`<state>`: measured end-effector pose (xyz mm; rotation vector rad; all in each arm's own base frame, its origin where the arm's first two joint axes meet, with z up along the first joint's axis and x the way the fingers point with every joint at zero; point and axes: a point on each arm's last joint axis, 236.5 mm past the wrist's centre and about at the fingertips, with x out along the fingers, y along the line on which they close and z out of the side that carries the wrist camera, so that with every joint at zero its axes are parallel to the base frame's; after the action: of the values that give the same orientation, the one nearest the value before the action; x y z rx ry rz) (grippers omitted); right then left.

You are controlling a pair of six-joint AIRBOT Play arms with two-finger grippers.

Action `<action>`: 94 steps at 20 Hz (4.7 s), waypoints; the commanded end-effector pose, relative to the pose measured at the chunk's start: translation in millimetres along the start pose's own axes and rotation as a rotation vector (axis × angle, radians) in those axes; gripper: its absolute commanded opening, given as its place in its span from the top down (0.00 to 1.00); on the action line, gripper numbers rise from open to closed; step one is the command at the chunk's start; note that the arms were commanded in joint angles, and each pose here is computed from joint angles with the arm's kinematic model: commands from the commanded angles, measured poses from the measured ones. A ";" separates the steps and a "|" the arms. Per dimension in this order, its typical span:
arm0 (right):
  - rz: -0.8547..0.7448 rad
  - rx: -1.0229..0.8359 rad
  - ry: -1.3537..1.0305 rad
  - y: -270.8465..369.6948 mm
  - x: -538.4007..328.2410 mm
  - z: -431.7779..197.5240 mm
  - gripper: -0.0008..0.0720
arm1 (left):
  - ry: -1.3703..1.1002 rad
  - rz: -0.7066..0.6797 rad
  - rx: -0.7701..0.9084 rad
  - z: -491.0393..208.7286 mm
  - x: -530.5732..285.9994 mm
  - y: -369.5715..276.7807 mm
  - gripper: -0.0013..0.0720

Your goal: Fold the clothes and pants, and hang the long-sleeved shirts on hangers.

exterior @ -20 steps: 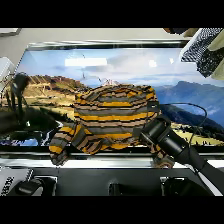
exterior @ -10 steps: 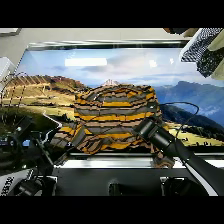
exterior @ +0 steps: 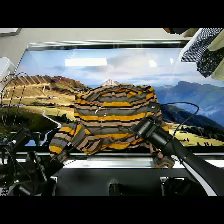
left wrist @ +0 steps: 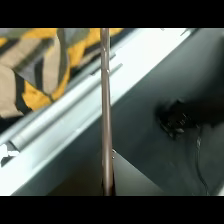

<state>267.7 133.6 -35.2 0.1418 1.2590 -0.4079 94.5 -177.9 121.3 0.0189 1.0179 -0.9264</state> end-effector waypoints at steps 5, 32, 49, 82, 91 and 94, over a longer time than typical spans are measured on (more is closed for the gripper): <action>0.021 0.075 -0.008 5.7 0.6 2.3 0.95 | -0.001 -0.058 -0.005 -7.8 -6.9 -18.0 0.96; 0.110 0.086 -0.009 27.5 -0.4 3.5 0.95 | -0.024 -0.025 -0.009 -7.6 5.4 -3.6 0.96; 0.320 -0.038 -0.131 53.5 -47.5 30.7 0.95 | -0.032 -0.050 0.033 14.6 30.1 6.4 0.96; 0.623 -0.042 -0.341 56.3 -146.3 63.6 0.95 | -0.094 -0.205 0.100 79.3 112.4 11.3 0.96; 0.658 -0.037 -0.310 63.1 -148.9 56.8 0.90 | -0.138 -0.218 0.074 94.7 133.3 4.8 0.96; 0.651 -0.034 -0.297 61.8 -147.2 54.6 0.52 | -0.155 -0.212 0.072 98.8 134.6 4.8 0.96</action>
<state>305.8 205.4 115.1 0.4269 0.8495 0.1575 190.5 -299.6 74.8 -0.0916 0.8708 -1.1469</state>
